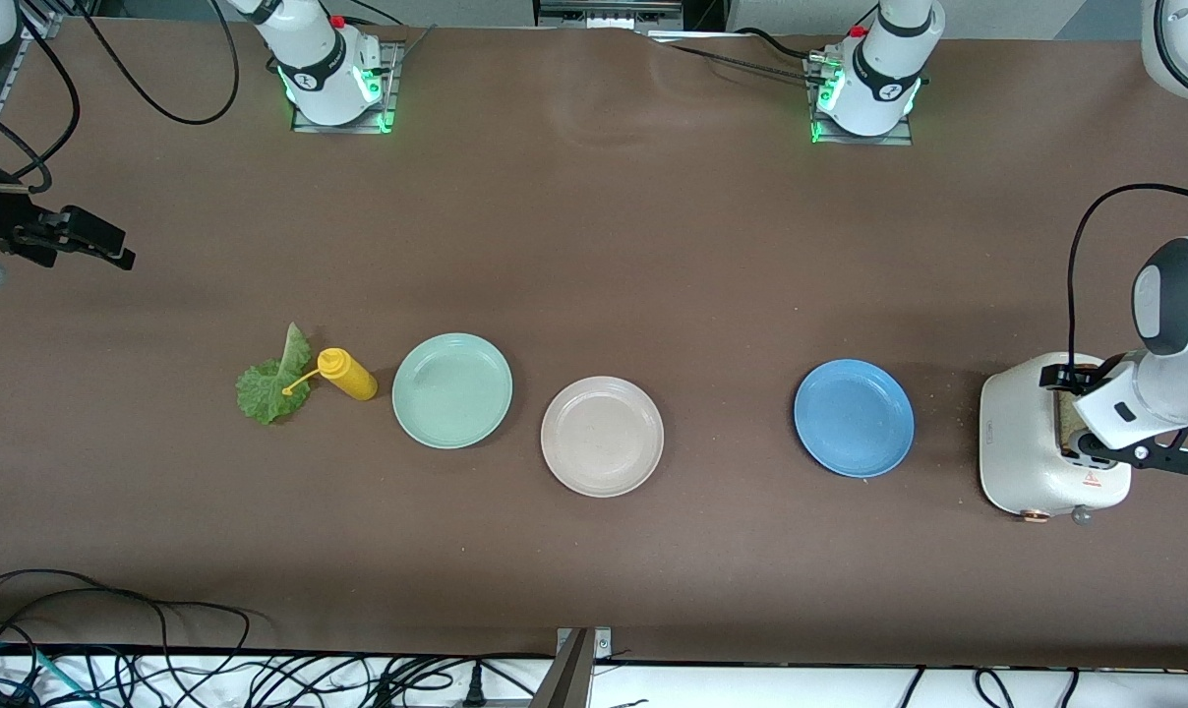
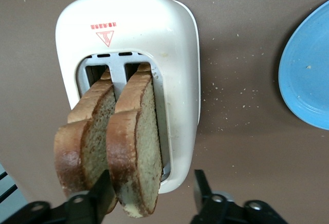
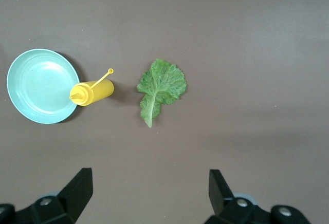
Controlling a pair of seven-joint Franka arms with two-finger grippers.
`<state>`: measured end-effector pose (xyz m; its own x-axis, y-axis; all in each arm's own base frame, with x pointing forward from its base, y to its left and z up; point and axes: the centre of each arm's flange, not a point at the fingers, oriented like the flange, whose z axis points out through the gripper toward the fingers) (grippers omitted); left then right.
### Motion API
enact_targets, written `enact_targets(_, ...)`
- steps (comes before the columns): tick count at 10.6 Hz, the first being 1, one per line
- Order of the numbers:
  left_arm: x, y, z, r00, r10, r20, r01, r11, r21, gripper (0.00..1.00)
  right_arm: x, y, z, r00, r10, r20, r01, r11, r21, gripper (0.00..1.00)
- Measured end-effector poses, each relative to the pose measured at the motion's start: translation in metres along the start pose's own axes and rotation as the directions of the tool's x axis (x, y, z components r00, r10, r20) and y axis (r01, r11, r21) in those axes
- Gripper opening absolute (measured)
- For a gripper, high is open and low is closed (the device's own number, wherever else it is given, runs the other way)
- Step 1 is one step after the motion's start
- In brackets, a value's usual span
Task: Make sandwich on beige plate with both arms
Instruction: 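Grasp the outer bread slice with the left gripper and lift it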
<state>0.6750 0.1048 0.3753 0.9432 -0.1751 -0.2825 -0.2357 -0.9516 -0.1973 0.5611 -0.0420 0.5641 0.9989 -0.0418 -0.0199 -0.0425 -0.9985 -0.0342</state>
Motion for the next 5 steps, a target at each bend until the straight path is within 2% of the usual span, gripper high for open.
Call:
enact_targets(3, -0.001, -0.005, -0.001, 1.0, -0.006, -0.003, 0.006, 1.0, 0.002, 0.21, 0.0, 0.0, 0.0, 1.0, 0.0, 0.001, 0.0, 1.0, 0.0, 1.0)
enact_targets(4, -0.002, -0.008, -0.003, 1.0, -0.01, -0.007, 0.01, 1.0, 0.003, 0.13, 0.0, 0.0, 0.0, 1.0, 0.0, 0.001, 0.0, 1.0, 0.0, 1.0)
enact_targets(5, -0.002, -0.011, -0.006, 1.0, -0.014, -0.013, 0.014, 1.0, 0.006, 0.13, 0.0, 0.0, 0.0, 1.0, 0.0, 0.002, 0.0, 1.0, 0.0, 1.0)
